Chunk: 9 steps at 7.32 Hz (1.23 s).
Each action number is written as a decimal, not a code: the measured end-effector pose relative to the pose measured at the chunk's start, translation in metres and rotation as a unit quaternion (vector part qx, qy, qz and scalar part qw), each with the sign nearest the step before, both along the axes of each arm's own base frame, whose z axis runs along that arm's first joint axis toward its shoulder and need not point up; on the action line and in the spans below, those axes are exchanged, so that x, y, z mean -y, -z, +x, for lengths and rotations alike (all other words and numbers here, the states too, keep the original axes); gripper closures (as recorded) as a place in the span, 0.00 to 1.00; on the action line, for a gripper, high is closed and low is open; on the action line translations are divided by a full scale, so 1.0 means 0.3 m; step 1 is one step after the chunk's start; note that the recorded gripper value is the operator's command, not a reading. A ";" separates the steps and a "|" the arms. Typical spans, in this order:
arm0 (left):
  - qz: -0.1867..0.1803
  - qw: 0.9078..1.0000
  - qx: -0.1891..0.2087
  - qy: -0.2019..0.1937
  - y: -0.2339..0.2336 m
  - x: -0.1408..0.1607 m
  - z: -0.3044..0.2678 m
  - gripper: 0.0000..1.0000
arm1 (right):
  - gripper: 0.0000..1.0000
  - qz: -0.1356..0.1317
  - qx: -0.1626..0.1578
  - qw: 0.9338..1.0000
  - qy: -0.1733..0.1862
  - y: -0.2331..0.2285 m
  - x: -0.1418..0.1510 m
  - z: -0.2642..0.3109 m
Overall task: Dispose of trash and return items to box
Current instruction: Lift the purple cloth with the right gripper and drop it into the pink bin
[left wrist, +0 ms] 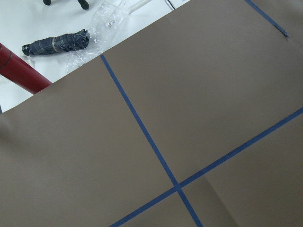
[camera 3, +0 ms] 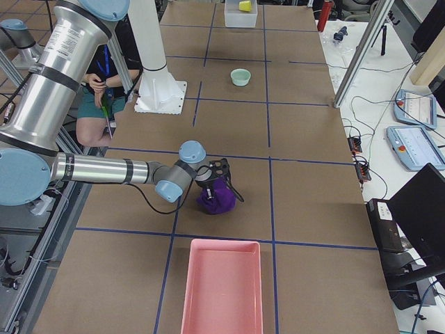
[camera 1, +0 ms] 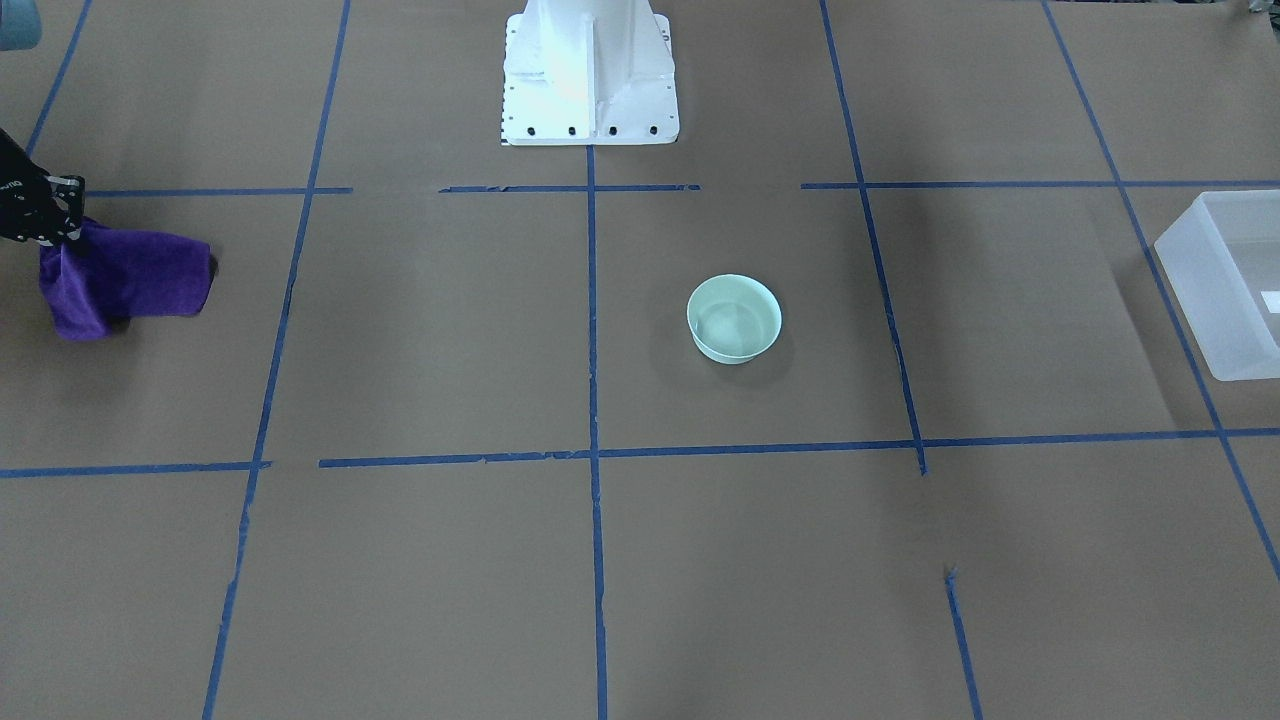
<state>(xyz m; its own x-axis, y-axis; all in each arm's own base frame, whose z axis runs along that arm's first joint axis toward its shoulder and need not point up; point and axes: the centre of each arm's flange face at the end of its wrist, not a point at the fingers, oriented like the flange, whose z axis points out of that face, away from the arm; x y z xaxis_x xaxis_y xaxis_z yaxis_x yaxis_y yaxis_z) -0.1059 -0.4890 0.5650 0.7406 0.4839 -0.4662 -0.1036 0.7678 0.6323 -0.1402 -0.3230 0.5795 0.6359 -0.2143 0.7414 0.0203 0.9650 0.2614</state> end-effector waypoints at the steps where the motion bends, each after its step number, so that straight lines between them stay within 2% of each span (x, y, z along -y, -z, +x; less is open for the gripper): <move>1: 0.000 1.000 0.000 0.000 -0.001 0.000 0.001 0.00 | 1.00 -0.016 0.010 1.000 -0.005 0.136 0.029 0.064; 2: 0.000 1.000 0.000 -0.001 -0.002 -0.001 0.003 0.00 | 1.00 -0.026 0.005 1.000 -0.006 0.269 0.075 0.140; 3: -0.001 1.000 0.000 -0.002 -0.003 0.000 0.006 0.00 | 1.00 -0.028 -0.013 1.000 -0.003 0.382 0.155 0.240; 4: -0.001 1.000 0.000 -0.004 -0.003 0.001 0.013 0.00 | 1.00 -0.026 -0.040 0.999 0.007 0.440 0.240 0.383; 5: -0.001 1.000 0.000 -0.007 -0.003 0.002 0.022 0.00 | 1.00 -0.023 -0.065 0.997 0.023 0.423 0.307 0.567; 7: -0.001 1.000 -0.001 -0.012 -0.003 0.006 0.041 0.00 | 1.00 -0.014 -0.084 0.994 0.069 0.184 0.371 0.910; 8: -0.001 1.000 -0.001 -0.017 -0.002 0.009 0.056 0.00 | 1.00 -0.016 -0.086 0.992 0.087 0.011 0.352 0.989; 9: 0.000 1.000 -0.001 -0.021 -0.002 0.012 0.070 0.00 | 0.21 -0.015 -0.088 0.992 0.092 -0.173 0.317 1.016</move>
